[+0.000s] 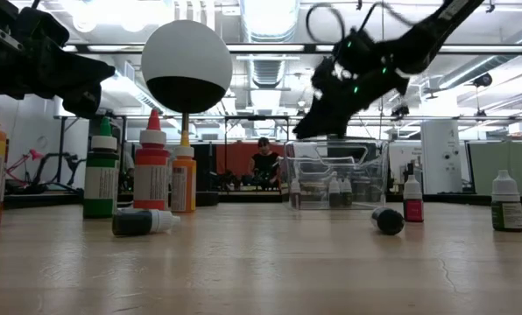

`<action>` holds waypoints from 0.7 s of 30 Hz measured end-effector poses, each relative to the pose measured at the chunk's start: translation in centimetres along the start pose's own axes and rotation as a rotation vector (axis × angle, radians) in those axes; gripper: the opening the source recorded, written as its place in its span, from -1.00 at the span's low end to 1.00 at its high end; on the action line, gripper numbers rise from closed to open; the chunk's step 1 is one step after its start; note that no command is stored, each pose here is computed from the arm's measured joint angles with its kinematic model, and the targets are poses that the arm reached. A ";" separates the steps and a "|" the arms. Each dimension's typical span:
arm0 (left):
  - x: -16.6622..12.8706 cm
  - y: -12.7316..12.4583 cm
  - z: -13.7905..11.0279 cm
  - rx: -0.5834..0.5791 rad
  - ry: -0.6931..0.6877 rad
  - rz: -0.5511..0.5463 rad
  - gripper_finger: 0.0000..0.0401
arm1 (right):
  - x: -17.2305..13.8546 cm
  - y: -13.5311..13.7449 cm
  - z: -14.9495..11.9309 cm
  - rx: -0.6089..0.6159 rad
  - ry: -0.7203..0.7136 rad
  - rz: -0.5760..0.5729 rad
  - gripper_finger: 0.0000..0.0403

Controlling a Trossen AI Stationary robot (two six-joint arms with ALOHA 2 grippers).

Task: Pick & Place food coloring
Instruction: Put the small red food coloring bottle into the transparent bin

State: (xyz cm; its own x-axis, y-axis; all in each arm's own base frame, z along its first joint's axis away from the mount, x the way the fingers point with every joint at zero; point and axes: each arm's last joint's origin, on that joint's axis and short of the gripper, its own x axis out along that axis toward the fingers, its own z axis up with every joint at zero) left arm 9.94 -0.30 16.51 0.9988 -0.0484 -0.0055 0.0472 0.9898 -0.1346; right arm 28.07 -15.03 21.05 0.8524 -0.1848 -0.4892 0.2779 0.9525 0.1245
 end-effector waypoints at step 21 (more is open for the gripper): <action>0.0 0.0 0.0 0.000 0.000 0.000 -1.00 | -9.8 9.9 1.6 0.104 0.050 0.090 0.36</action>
State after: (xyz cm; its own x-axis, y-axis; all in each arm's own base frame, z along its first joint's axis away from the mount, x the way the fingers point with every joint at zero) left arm 9.94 -0.30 16.50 0.9988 -0.0483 -0.0059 0.0471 0.9898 -0.1345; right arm 23.14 -4.15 28.44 0.8534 -0.0845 -0.5143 0.2478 0.9339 0.2577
